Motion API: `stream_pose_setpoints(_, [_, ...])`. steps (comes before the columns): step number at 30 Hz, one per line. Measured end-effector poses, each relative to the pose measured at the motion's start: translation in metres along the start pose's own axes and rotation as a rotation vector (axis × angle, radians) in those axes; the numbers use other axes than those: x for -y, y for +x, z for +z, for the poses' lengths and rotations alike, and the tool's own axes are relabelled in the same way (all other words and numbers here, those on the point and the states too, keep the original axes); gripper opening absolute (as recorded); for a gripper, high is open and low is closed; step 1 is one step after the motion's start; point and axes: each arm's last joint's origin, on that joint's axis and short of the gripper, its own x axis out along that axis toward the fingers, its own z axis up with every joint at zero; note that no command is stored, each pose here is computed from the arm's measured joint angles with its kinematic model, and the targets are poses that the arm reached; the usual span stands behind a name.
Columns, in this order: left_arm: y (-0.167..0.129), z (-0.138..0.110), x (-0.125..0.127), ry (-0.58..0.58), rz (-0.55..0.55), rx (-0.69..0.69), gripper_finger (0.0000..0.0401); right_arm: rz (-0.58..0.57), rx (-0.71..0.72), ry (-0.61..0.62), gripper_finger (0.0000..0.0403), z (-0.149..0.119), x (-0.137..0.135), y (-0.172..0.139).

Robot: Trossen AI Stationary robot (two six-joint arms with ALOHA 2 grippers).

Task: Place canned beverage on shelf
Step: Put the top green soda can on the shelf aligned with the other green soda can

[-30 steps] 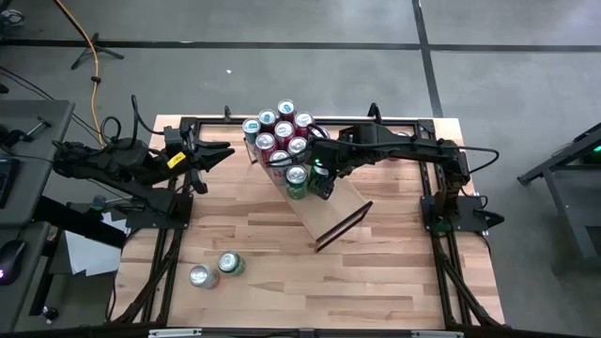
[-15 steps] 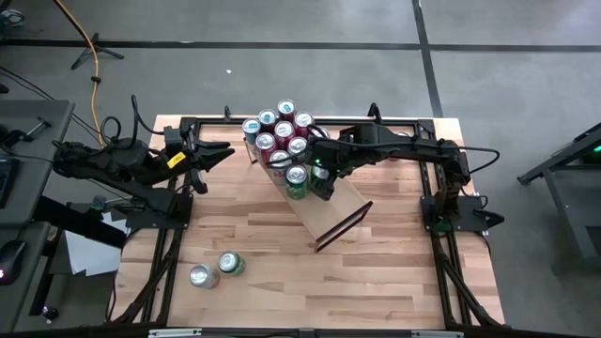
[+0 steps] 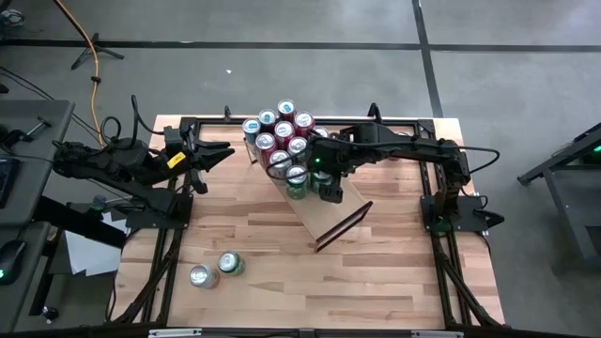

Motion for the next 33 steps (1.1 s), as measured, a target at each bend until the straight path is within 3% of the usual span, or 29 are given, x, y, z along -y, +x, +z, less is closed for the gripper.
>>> stream_pose_setpoints(7, [0.0,0.0,0.0,0.001,0.0,0.0,0.0001,-0.02,-0.001,-0.187,0.0397,0.0,0.0006,0.0])
stream_pose_setpoints(14, [0.0,0.0,0.0,0.0,0.0,0.0,0.0001,-0.021,0.002,-0.496,0.0397,0.0006,0.0005,0.0])
stream_pose_setpoints(33, [0.0,0.0,0.0,0.0,0.0,0.0,0.0001,-0.027,0.051,-0.624,0.0397,0.0055,-0.0002,0.0001])
